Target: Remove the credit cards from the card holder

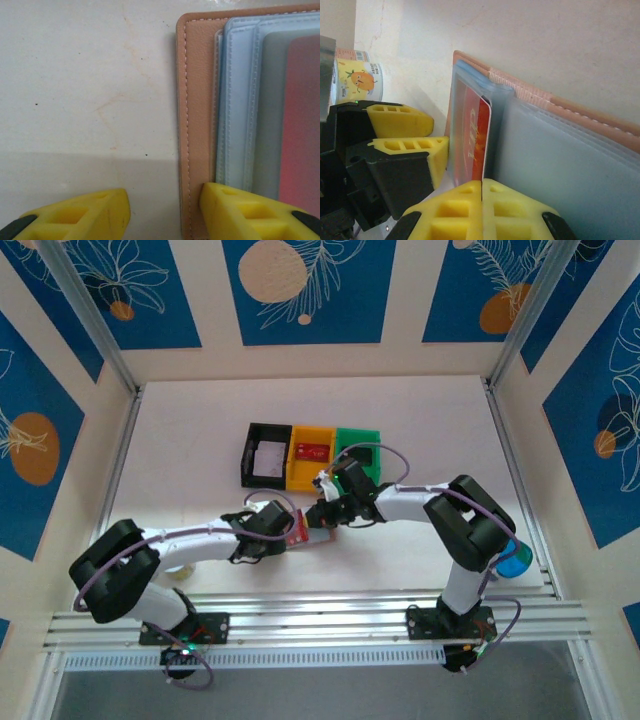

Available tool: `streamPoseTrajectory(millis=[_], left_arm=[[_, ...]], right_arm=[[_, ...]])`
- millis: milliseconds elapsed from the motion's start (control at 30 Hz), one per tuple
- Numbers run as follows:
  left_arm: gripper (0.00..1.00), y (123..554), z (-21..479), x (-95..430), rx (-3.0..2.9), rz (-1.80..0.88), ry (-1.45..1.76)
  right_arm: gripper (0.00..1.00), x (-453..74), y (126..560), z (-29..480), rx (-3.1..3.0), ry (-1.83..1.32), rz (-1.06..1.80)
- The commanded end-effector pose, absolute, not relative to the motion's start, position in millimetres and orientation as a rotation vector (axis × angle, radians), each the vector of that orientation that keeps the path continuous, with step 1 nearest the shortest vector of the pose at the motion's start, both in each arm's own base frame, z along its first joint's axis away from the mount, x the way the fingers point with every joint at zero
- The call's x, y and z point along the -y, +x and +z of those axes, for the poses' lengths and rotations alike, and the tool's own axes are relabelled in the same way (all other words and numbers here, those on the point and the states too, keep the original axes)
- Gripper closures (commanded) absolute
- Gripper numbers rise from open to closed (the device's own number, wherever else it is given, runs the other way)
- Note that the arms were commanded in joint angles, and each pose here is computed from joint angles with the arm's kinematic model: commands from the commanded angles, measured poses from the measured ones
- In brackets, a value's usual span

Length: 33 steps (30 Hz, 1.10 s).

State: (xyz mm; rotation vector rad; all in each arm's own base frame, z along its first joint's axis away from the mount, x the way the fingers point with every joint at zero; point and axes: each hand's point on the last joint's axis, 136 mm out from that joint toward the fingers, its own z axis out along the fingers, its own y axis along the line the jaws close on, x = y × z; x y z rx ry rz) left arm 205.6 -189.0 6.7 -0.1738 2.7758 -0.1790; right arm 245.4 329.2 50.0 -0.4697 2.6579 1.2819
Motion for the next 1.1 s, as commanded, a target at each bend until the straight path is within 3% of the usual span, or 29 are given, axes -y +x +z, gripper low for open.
streamPoseTrajectory(millis=[0,1067], left_arm=[[0.53,173,-24,208,-2.939,-0.317,-0.069],[0.5,180,-2,183,-2.898,-0.29,-0.092]], right_arm=[[1.0,-326,243,56,-2.669,-0.464,1.32],[1.0,-311,245,65,-2.65,-0.442,1.333]])
